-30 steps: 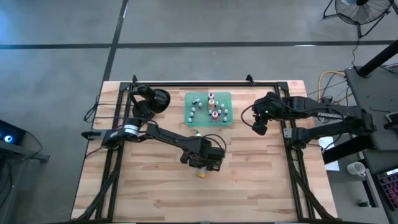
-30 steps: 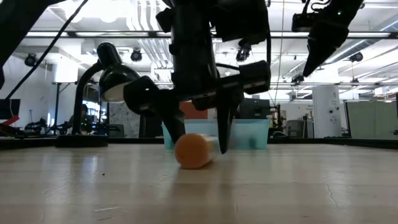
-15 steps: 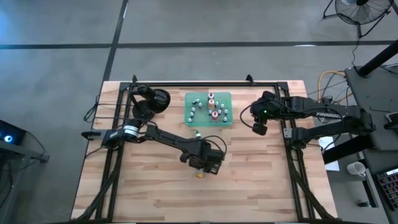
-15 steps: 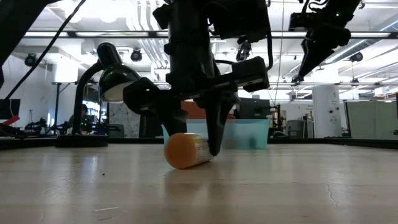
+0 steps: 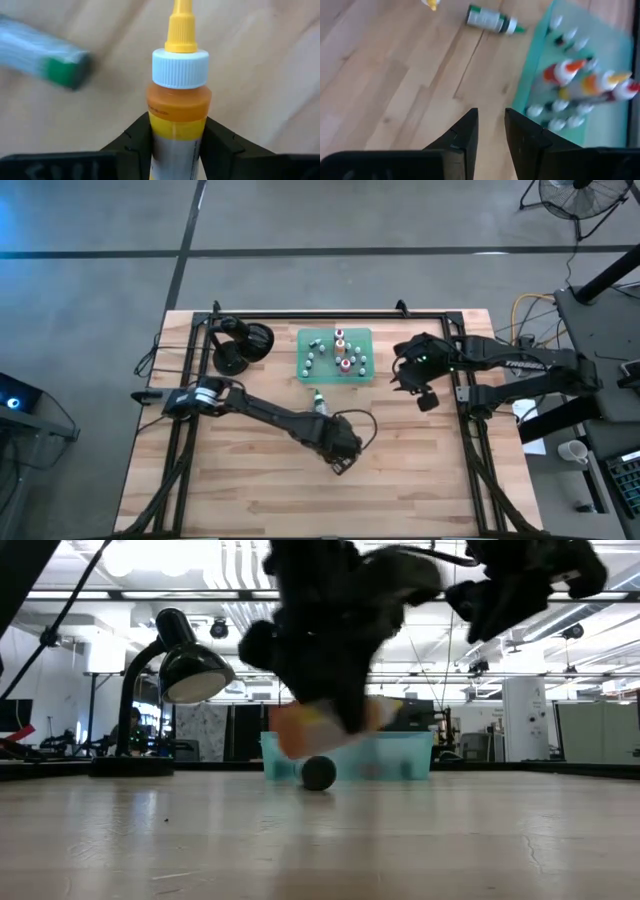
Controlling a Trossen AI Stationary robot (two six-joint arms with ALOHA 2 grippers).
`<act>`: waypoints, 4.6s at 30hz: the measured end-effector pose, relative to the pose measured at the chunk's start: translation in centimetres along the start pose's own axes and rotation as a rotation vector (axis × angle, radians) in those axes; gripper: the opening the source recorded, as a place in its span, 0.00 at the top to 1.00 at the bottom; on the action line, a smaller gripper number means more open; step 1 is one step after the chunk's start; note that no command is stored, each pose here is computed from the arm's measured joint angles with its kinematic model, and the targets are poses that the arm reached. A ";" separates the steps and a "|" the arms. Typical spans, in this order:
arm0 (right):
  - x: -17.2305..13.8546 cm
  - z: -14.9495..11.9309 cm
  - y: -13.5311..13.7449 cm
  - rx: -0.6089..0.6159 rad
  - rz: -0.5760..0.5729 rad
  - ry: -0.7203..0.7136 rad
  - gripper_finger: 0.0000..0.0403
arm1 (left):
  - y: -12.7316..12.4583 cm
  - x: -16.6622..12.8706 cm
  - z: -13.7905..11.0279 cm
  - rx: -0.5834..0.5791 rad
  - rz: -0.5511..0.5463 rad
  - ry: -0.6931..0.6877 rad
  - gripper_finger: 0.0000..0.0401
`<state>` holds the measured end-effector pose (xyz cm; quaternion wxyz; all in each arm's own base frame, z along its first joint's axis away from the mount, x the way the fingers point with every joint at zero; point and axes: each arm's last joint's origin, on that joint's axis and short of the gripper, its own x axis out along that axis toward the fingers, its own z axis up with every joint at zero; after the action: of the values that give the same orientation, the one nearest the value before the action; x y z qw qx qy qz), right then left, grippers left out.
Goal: Pick & Place food coloring
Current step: Put the big yellow food coloring bottle into the bin
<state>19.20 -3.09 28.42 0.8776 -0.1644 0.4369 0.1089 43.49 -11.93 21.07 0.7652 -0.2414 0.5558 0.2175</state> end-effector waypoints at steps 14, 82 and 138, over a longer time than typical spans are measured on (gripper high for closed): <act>2.8 3.2 -1.6 -0.103 -0.048 -0.118 0.70 | 1.7 -5.0 1.2 0.347 0.252 -0.294 0.73; 7.5 14.3 -5.2 -0.211 0.103 -0.013 0.49 | 10.6 -4.4 -1.4 0.233 -0.058 -0.880 0.73; 10.5 13.6 -11.4 0.111 -0.326 0.325 0.71 | 10.4 -5.4 -8.0 -0.276 -0.105 -0.700 0.41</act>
<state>39.19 -7.84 29.91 0.8093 -0.1999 0.5455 -0.0864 29.68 -8.94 22.78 0.8792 -0.2812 0.2130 0.3203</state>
